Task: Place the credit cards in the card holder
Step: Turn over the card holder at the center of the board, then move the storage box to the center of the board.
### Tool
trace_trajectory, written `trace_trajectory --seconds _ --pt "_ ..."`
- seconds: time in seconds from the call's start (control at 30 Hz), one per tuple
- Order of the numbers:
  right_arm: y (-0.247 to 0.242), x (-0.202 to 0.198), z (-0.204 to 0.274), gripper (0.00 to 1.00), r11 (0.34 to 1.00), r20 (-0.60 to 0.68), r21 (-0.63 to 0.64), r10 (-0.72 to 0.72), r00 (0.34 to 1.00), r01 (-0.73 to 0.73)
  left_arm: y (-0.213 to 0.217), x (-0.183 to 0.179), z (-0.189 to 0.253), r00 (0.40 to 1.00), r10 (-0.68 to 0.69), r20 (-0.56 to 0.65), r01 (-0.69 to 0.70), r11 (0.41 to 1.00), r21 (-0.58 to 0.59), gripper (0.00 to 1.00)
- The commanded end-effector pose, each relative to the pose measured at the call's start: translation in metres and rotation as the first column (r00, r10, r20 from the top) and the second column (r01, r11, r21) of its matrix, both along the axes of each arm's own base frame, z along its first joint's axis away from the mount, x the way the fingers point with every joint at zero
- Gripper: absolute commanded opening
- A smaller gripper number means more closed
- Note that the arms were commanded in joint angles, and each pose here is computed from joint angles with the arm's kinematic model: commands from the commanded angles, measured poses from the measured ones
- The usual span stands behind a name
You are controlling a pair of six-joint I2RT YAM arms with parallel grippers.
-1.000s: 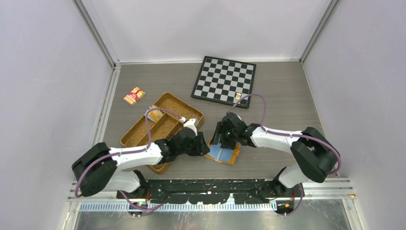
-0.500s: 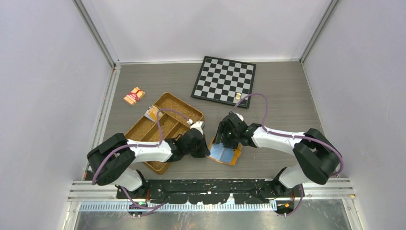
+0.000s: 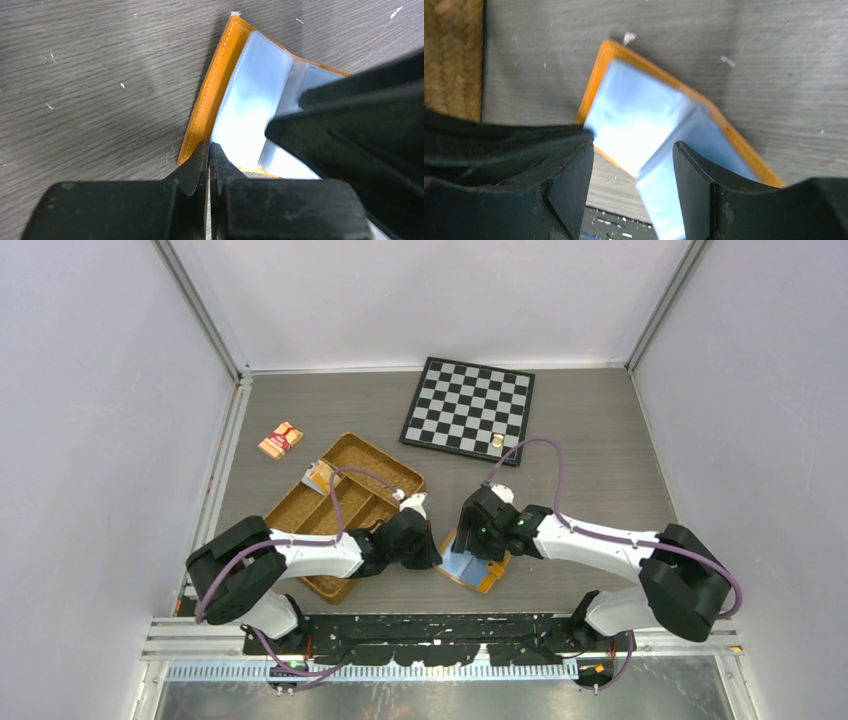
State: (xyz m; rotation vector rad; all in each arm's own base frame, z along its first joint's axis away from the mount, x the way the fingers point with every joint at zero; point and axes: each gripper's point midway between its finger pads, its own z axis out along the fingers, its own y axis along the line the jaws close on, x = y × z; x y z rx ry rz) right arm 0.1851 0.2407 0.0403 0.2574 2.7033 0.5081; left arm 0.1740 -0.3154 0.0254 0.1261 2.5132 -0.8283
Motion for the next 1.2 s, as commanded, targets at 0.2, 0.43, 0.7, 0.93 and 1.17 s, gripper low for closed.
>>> trace_trajectory --seconds 0.2,0.43,0.7,0.93,1.17 --pt "-0.02 -0.032 0.003 0.59 0.993 0.003 -0.117 -0.009 1.0 0.009 0.009 0.005 0.005 0.999 0.048 0.023 -0.049 0.998 0.032 0.0" --pt "-0.037 -0.028 -0.015 0.56 0.968 -0.001 -0.244 -0.05 0.999 0.049 0.01 0.002 0.004 0.999 0.045 0.015 -0.046 0.999 0.02 0.0" --pt "-0.031 -0.011 -0.024 0.56 0.964 0.035 -0.267 -0.015 0.999 0.024 0.016 -0.009 0.007 1.0 0.03 0.005 -0.03 0.999 -0.021 0.0" --pt "-0.032 0.006 -0.015 0.55 0.937 0.055 -0.342 0.092 0.994 -0.067 0.022 -0.015 0.032 1.0 0.001 0.03 0.001 0.999 -0.044 0.13" --pt "-0.008 0.001 0.007 0.63 0.955 0.045 -0.242 0.19 0.981 -0.174 0.032 -0.013 0.072 0.996 0.001 0.087 0.004 0.999 -0.052 0.42"
